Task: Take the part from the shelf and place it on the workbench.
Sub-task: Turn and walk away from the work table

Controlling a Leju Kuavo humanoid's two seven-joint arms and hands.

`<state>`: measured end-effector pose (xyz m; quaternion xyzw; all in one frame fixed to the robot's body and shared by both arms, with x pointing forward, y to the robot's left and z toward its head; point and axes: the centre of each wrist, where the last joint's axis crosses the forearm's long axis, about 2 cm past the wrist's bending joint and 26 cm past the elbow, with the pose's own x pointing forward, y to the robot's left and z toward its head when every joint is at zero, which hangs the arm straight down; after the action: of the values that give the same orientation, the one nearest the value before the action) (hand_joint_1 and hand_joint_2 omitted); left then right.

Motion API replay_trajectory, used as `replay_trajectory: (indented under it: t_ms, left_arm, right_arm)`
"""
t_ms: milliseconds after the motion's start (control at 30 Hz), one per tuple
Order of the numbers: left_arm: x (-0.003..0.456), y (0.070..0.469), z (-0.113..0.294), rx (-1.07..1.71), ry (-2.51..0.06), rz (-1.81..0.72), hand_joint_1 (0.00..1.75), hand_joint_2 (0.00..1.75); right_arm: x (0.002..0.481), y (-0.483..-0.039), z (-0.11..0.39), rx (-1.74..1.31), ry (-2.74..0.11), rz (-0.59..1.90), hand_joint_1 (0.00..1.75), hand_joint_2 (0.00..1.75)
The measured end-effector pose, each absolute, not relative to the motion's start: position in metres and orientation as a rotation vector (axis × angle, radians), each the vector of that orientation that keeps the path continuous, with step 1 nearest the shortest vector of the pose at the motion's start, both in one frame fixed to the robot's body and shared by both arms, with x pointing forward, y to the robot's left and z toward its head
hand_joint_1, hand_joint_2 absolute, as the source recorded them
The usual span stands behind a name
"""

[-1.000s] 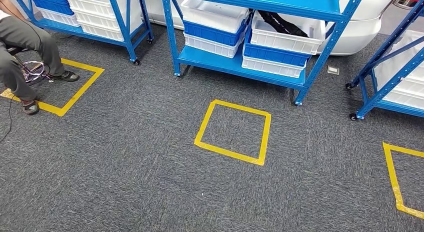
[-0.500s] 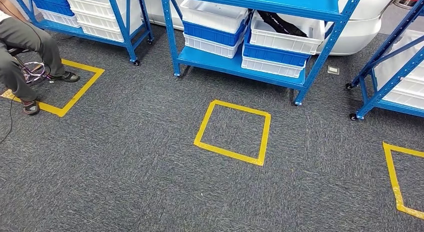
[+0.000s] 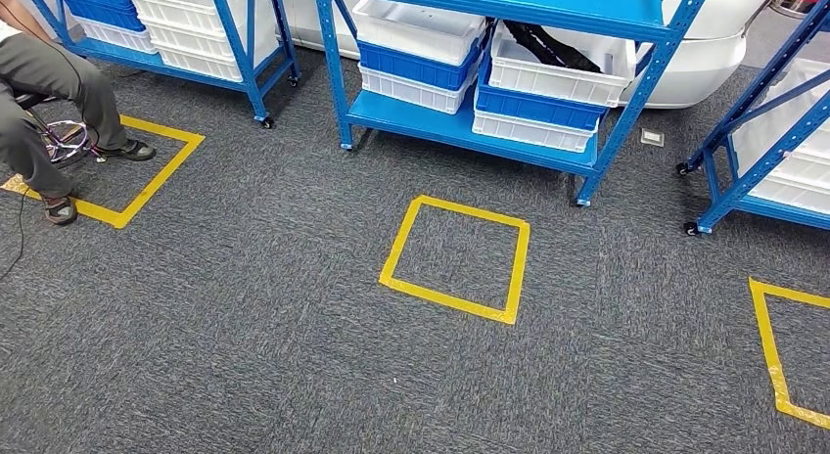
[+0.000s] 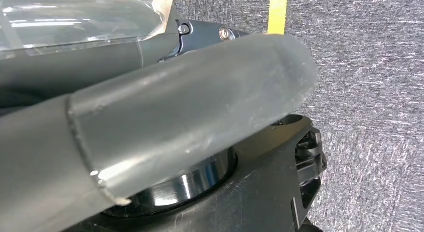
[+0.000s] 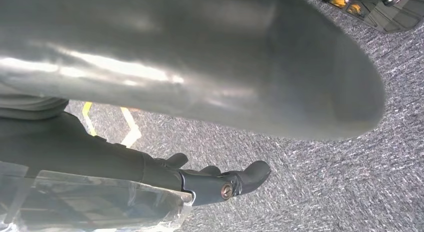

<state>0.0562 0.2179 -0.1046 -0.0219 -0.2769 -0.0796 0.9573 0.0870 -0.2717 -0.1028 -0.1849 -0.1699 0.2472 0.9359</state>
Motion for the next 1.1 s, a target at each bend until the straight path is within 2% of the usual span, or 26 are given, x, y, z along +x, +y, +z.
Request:
replay_trajectory:
  t_ms: [1100]
  left_arm:
    - [0.0587,0.2222,-0.1048,0.004,-0.616,-0.161,0.0,0.0]
  right_arm:
    - [0.0937,-0.2661,-0.1012,-0.38,-0.369,0.511,0.0,0.0]
